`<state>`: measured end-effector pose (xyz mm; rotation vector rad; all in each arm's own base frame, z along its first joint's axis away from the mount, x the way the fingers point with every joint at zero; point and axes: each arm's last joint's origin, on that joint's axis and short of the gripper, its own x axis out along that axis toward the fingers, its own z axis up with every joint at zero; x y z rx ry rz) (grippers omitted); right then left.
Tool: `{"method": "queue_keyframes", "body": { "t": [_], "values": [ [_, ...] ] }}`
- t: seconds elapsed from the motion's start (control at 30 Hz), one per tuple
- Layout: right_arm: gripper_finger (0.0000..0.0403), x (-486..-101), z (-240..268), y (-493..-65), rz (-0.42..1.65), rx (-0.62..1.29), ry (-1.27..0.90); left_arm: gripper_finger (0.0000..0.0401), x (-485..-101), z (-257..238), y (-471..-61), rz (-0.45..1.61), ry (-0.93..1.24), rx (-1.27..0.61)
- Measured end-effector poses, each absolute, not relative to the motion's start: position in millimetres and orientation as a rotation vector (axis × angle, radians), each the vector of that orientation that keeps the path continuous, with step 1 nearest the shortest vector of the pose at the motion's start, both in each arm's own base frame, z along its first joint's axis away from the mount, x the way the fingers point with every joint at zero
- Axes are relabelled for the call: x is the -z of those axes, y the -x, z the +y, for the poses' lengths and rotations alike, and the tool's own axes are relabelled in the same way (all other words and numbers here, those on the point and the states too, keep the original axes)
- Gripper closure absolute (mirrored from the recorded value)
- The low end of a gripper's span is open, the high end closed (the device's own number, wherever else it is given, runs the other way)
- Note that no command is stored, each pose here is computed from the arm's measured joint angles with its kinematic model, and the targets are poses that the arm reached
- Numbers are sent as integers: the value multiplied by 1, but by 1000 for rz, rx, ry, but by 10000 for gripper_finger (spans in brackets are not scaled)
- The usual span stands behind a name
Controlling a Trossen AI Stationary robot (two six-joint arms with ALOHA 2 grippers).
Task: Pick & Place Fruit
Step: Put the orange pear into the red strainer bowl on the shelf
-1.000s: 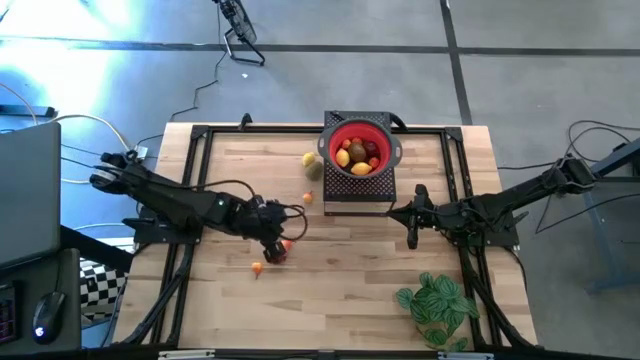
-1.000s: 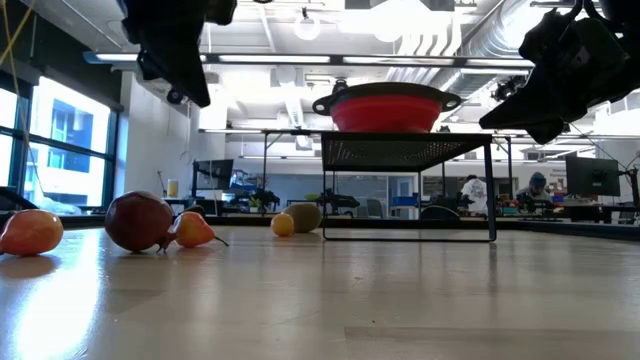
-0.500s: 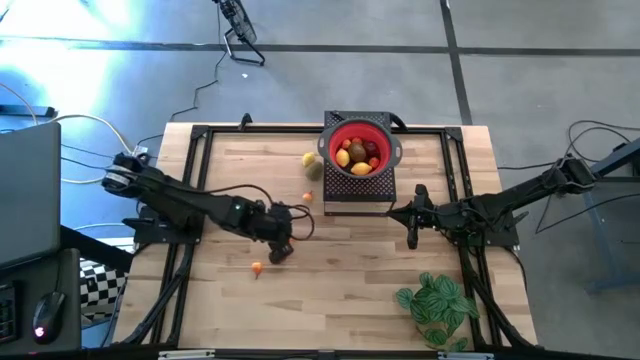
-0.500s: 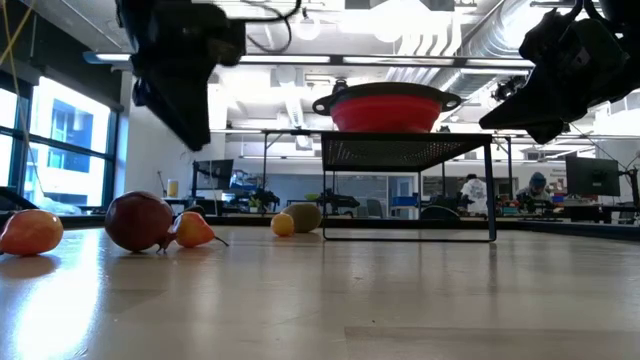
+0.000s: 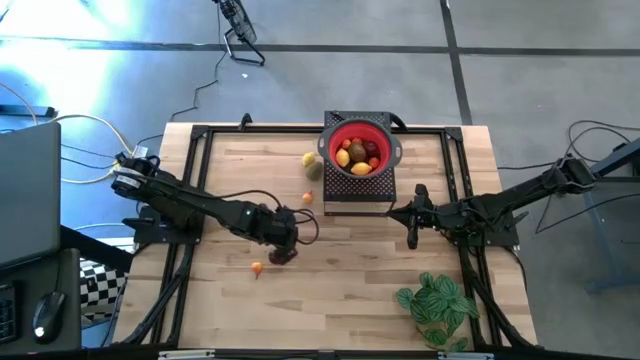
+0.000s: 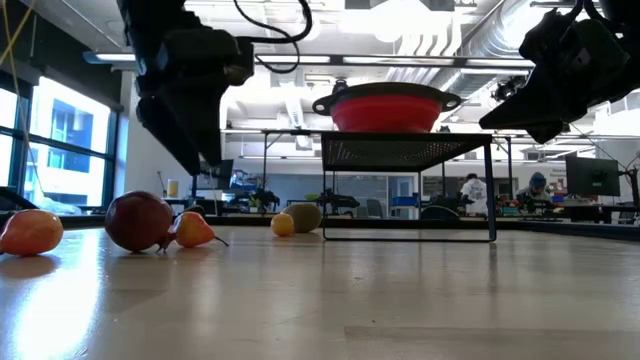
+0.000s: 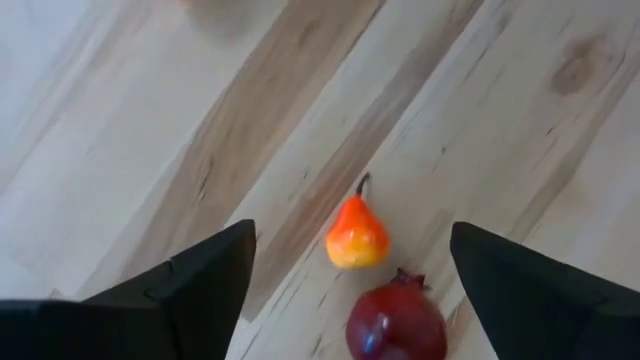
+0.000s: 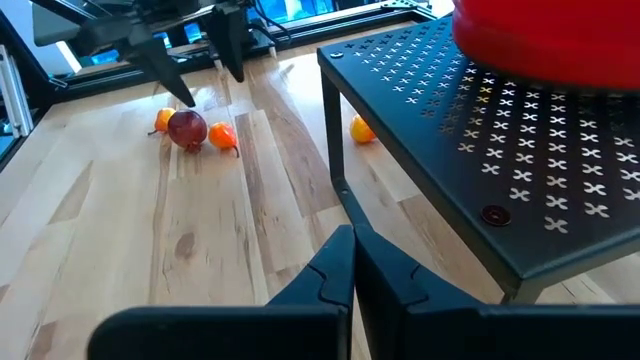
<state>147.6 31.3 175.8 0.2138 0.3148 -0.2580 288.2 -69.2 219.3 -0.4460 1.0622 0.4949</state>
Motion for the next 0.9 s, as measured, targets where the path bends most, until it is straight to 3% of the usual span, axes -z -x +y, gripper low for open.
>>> {"method": "queue_keyframes", "body": {
  "t": [0.27,0.43,0.9],
  "values": [
    [401,-176,31,-148,316,257,-207,70,-220,-70,-294,999,461,-497],
    [401,-176,31,-148,316,257,-206,70,-218,-68,-296,981,582,-552],
    [401,-175,31,-147,322,258,-203,70,-197,-68,-302,1085,627,-593]
  ]
}}
